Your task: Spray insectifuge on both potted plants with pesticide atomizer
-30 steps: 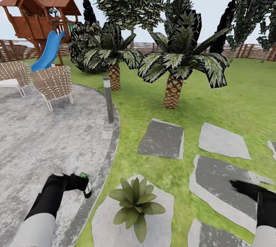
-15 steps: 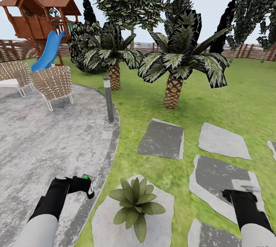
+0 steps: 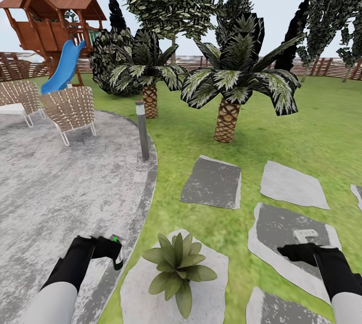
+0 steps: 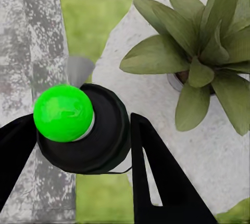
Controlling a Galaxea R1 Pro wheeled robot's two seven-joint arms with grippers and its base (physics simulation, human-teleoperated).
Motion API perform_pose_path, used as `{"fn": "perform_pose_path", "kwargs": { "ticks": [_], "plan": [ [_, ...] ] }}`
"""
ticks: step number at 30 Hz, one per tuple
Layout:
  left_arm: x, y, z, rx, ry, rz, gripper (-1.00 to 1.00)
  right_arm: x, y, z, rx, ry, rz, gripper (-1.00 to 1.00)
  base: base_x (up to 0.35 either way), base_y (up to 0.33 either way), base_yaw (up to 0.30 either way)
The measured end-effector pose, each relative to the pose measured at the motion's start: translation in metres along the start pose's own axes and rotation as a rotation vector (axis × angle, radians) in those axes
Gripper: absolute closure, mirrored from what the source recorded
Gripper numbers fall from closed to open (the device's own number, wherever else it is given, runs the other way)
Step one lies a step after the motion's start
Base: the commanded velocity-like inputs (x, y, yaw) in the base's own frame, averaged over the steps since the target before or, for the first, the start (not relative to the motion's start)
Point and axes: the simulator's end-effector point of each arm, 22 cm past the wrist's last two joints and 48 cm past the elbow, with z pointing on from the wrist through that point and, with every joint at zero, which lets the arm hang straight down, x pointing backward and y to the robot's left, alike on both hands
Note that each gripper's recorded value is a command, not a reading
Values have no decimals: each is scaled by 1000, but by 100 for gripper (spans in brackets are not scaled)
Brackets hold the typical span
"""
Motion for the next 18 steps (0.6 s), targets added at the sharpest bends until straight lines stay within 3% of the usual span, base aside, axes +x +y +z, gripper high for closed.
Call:
{"fn": "perform_pose_path", "kwargs": {
  "ticks": [7, 11, 14, 16, 18],
  "plan": [
    [7, 3, 0, -17, 35, 38, 100, 68, 45, 20, -122, 145, 42, -100, 0, 0, 0],
    [8, 2, 0, -13, 41, 34, 100, 84, 55, 23, -149, 173, 51, -100, 0, 0, 0],
    [19, 1, 0, -12, 92, -9, 100, 82, 56, 23, -152, 159, 44, -100, 0, 0, 0],
    [36, 0, -3, -15, 173, -77, 100, 82, 57, 24, -154, 155, 43, -100, 0, 0, 0],
    [44, -4, -5, -12, 223, -105, 100, 85, 59, 24, -158, 161, 47, -100, 0, 0, 0]
  ]
}}
